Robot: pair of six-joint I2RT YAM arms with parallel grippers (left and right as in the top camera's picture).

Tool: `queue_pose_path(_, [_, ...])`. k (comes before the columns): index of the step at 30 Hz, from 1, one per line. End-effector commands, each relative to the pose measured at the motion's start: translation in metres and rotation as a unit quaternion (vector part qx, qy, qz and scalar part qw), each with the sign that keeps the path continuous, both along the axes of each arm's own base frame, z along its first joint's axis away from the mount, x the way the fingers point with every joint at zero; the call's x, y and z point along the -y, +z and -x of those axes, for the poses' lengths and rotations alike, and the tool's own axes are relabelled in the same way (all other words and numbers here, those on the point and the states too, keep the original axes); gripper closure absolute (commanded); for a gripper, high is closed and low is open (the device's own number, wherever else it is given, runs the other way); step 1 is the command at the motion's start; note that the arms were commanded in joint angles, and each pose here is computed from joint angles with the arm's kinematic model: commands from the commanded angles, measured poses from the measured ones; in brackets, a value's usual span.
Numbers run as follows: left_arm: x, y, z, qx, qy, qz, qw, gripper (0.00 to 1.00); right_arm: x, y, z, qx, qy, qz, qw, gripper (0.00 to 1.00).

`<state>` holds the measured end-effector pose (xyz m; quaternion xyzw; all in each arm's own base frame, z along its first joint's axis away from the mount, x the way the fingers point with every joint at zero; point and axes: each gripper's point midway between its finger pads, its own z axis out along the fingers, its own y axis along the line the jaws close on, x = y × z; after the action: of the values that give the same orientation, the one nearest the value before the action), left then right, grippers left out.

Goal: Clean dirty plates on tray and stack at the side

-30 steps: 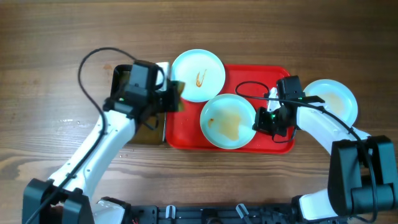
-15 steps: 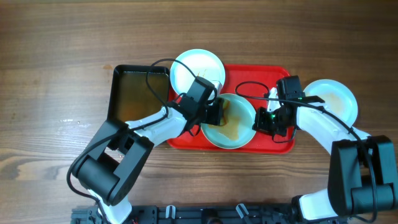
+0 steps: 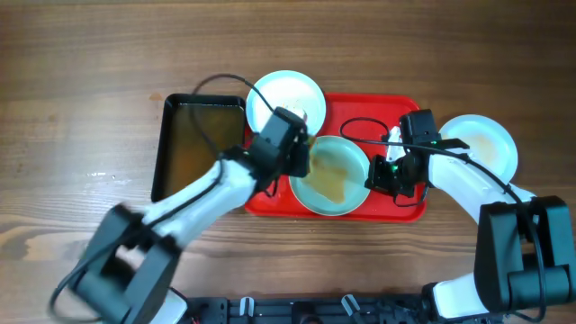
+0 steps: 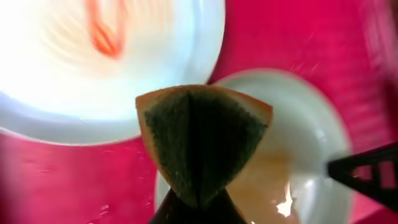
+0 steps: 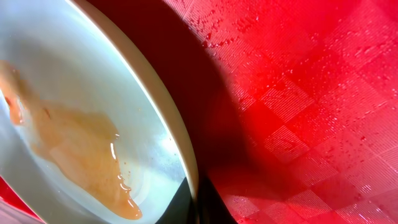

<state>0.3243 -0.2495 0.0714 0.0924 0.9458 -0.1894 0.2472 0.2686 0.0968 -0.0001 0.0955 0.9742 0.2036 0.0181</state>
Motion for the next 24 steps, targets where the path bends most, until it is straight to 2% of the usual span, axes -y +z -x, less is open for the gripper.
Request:
queue_pose_path(1, [-0.036, 0.042, -0.012, 0.037, 0.040, 0.006, 0.998, 0.96, 0.002, -0.006, 0.005, -0.007, 0.009, 0.007, 1.000, 0.96])
queue_pose_path(5, [-0.110, 0.032, -0.014, -0.005, 0.091, -0.048, 0.995, 0.96, 0.002, -0.006, 0.004, -0.005, 0.009, 0.007, 1.000, 0.96])
queue_pose_path(8, [-0.157, 0.018, -0.007, -0.036, 0.086, -0.100, 0.991, 0.96, 0.002, -0.006, 0.003, -0.004, 0.009, 0.007, 1.000, 0.96])
queue_pose_path(13, [-0.190, -0.020, 0.004, -0.089, 0.115, -0.119, 0.982, 0.96, 0.002, -0.006, 0.004, -0.006, 0.009, 0.007, 1.000, 0.96])
queue_pose_path(16, [-0.180, -0.053, 0.014, -0.141, 0.096, -0.100, 0.980, 0.96, 0.002, -0.006, 0.004, -0.006, 0.008, 0.007, 1.000, 0.96])
queue_pose_path(17, [-0.176, -0.060, 0.015, -0.148, 0.078, -0.096, 0.981, 0.93, 0.002, -0.006, 0.004, -0.006, 0.009, 0.007, 1.000, 0.96])
queue_pose_path(19, [-0.181, -0.075, 0.017, -0.161, 0.071, -0.116, 0.977, 0.64, 0.002, -0.006, 0.005, -0.007, 0.009, 0.007, 1.000, 0.96])
queue_pose_path(21, [-0.190, -0.079, 0.012, -0.151, 0.082, -0.142, 0.975, 0.53, 0.002, -0.006, 0.005, -0.008, 0.009, 0.007, 1.000, 0.96])
queue_pose_path(24, [-0.188, -0.074, -0.006, -0.115, 0.089, -0.134, 0.980, 0.48, 0.002, -0.006, 0.005, -0.007, 0.008, 0.007, 1.000, 0.96])
